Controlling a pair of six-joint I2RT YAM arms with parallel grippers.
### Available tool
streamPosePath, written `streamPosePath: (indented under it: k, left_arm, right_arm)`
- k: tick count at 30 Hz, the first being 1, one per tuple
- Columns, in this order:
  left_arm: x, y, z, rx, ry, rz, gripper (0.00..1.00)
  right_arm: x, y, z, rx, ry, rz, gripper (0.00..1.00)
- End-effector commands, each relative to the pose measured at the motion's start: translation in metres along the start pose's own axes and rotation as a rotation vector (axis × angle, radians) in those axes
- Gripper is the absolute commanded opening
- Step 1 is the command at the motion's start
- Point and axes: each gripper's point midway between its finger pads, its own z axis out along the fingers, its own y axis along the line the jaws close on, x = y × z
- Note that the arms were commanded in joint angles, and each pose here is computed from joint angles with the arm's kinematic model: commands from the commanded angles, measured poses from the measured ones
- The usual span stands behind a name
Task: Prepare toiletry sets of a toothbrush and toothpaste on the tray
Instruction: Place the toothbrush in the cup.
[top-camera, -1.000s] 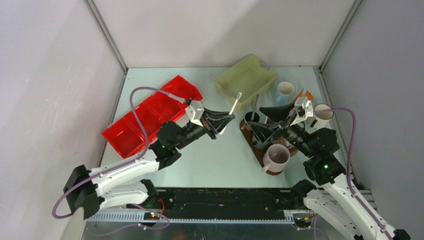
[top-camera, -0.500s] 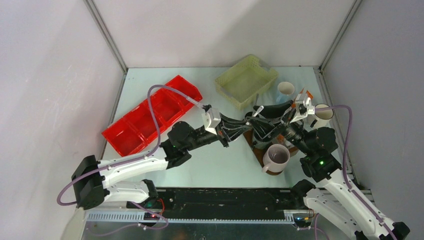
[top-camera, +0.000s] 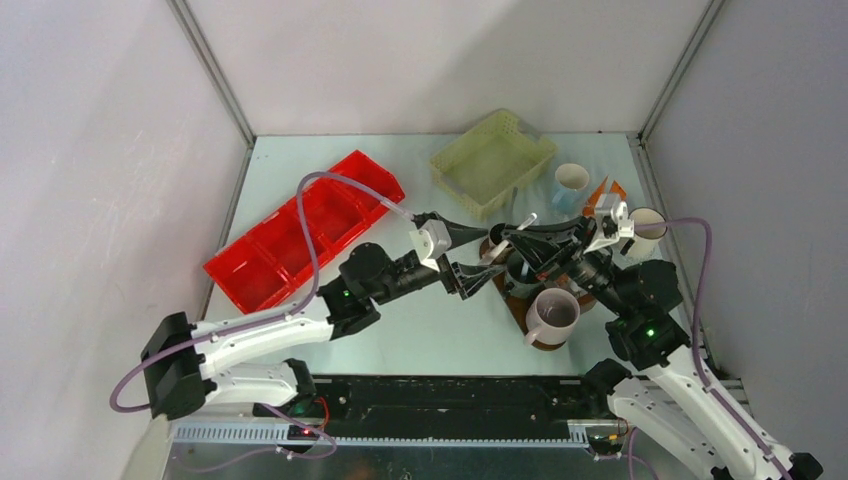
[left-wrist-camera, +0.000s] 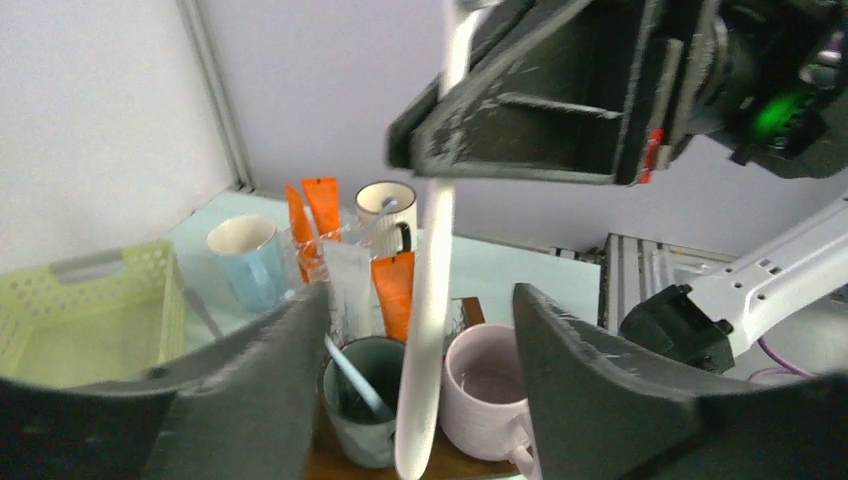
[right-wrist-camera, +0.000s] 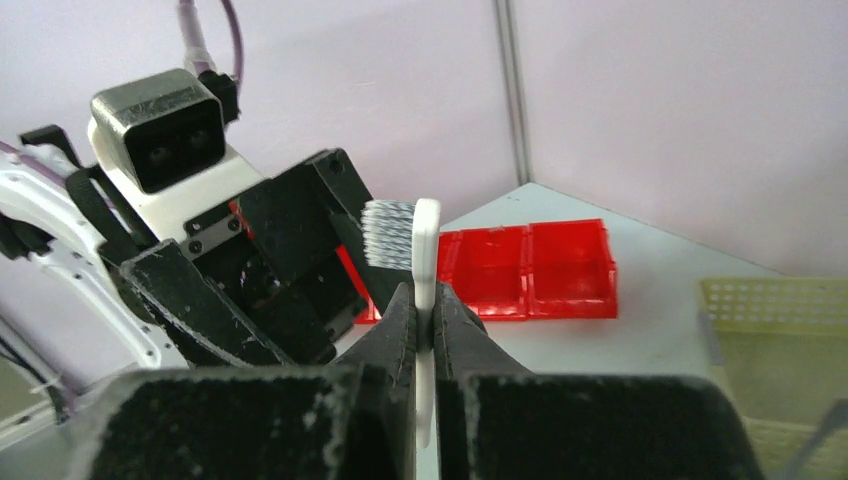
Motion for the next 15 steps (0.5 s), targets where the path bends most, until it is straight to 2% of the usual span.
streamPosePath:
  k: [1,4,5,9,15]
  left_arm:
    - [-0.01,0.029,-0.015,-0.17,0.029,0.066,0.77]
    - [-0.009,0.054,-0.032,-0.314,0.062,0.065,0.97]
    - [-0.003,0.061,-0.038,-0.348,0.09,0.06,0.98]
    - [0.006,0.1,-0.073,-0.549,0.149,0.002,1.0]
    - [0.012,0.158,-0.152,-0.892,0.216,-0.039,1.0]
  right_arm:
    - [-0.025,-0.008,-0.012,0.081,-0.051,-0.124,0.0]
    - [-0.012,-0.024,-0.023,0.162,0.008,-0.188,0.0]
    - [-0.014,-0.03,-0.027,0.199,0.005,-0.201,0.0]
    - [-0.002,-0.054,-0.047,0.341,0.07,-0.24,0.0]
    - [0.008,-0.088,-0.083,0.579,0.139,-0.246,0.0]
